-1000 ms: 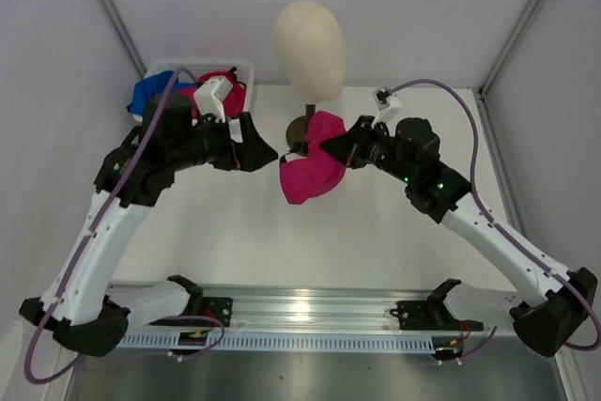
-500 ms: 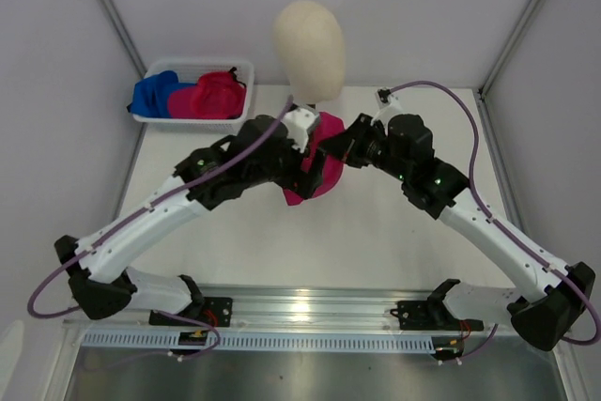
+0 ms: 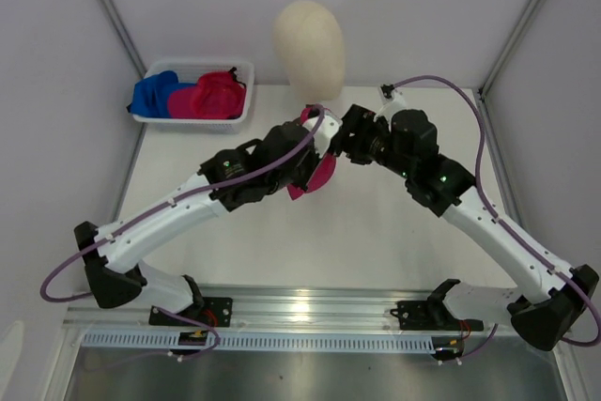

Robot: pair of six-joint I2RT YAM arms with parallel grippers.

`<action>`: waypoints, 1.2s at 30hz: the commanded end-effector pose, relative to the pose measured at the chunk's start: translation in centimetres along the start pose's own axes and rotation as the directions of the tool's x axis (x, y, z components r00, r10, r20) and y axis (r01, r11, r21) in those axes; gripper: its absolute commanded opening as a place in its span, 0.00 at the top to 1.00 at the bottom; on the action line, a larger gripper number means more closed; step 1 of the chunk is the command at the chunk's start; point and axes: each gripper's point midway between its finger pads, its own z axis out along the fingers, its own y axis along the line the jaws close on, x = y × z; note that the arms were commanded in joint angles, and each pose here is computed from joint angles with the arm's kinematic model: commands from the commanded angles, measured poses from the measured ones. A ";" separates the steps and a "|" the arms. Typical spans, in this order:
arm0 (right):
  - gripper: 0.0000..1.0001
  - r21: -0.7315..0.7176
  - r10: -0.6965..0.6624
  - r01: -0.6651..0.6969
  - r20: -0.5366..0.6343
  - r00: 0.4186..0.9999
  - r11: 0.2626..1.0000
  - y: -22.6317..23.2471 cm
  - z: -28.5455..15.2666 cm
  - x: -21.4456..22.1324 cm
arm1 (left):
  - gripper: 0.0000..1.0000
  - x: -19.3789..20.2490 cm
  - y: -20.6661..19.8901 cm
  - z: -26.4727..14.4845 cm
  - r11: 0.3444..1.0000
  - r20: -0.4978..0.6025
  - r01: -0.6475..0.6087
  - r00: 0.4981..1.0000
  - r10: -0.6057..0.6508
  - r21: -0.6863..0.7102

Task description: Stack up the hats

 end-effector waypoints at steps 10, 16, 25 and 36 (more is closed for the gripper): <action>0.00 0.028 -0.115 0.113 0.393 0.912 0.993 1.1 -12.5 -12.5 | 0.99 -17.3 5.7 -16.3 0.949 0.568 0.244 0.761 -0.314 0.198; 0.01 -0.106 -0.028 0.082 0.437 0.899 0.991 0.4 -12.1 -13.9 | 0.99 -23.2 6.2 -21.6 0.896 0.658 0.199 0.620 -0.428 0.396; 0.01 -0.456 0.092 0.134 0.440 0.893 0.880 4.9 -8.5 -18.1 | 0.99 -26.9 6.8 -20.2 0.800 0.599 0.172 0.579 -0.554 0.574; 0.00 -0.611 0.379 -0.207 0.166 0.911 0.764 6.0 -3.9 -18.0 | 0.99 -28.0 5.6 -18.6 0.693 0.518 0.071 0.611 -0.599 0.717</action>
